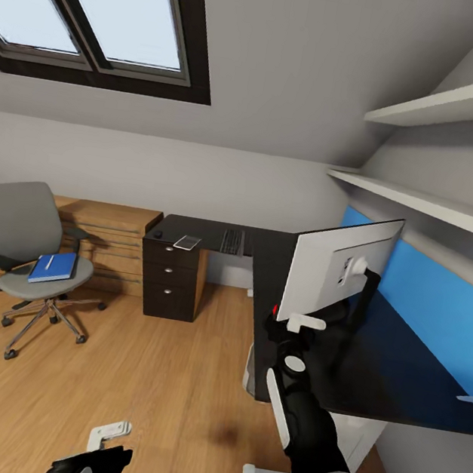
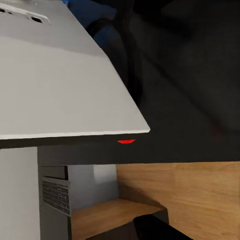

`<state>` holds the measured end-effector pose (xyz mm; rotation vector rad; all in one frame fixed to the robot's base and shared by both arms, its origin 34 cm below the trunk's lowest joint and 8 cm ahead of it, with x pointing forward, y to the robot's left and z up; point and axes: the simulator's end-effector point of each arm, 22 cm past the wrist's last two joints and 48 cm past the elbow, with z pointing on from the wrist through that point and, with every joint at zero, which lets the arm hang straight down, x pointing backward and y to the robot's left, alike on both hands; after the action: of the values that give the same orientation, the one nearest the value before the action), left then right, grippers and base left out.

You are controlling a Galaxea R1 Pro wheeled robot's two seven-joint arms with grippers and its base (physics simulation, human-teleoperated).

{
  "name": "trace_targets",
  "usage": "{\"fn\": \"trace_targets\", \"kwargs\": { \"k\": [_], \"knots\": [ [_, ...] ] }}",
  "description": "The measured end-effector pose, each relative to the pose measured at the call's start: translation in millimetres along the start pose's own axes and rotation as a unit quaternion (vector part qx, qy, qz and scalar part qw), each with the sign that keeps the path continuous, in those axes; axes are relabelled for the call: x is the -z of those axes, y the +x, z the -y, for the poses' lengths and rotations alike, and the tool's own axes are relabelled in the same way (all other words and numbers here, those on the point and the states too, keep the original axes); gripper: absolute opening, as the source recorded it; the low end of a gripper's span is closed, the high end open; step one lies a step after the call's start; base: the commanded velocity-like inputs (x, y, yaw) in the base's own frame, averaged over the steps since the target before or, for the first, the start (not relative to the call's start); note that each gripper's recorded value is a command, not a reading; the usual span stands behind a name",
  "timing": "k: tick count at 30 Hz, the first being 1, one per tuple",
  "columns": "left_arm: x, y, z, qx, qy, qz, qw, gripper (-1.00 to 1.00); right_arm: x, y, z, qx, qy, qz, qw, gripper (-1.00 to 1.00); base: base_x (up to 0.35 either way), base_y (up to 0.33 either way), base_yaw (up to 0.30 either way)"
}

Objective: In the bedroom, organize the workspace by keeping the computer under the desk, ensuring the monitor is on the desk, placing the keyboard on the desk next to the monitor, placing the mouse on the desk next to the keyboard, moving the folder from the swivel chair onto the desk next to the mouse, stacking the notebook on top of the folder with the pen on top of the notebook, and positioning the swivel chair next to the desk.

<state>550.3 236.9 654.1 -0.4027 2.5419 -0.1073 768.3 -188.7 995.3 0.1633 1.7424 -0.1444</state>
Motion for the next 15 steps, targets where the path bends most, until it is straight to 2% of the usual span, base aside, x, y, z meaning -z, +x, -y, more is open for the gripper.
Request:
{"fn": "trace_targets", "kwargs": {
  "k": [4,5,9,15],
  "knots": [
    [-0.2,-9.4,-0.6,0.006,0.0,0.023,0.9997,1.0,4.9,-5.5,-19.0,0.014,-0.018,0.012,0.9997,1.0,0.0,0.0,0.0],
    [1.3,-15.1,0.1,0.009,0.0,0.035,0.9993,1.0,9.0,-9.1,-31.0,0.023,-0.03,0.018,0.9991,1.0,0.0,0.0,0.0],
    [7.1,-25.4,3.2,0.014,0.002,0.055,0.9984,1.0,19.8,-17.7,-57.4,0.044,-0.056,0.03,0.997,1.0,0.0,0.0,0.0],
    [14.8,-31.4,5.7,0.016,0.003,0.06,0.998,1.0,26.5,-32.8,-66.6,0.046,-0.065,0.045,0.9958,1.0,0.0,0.0,0.0]
  ]
}}
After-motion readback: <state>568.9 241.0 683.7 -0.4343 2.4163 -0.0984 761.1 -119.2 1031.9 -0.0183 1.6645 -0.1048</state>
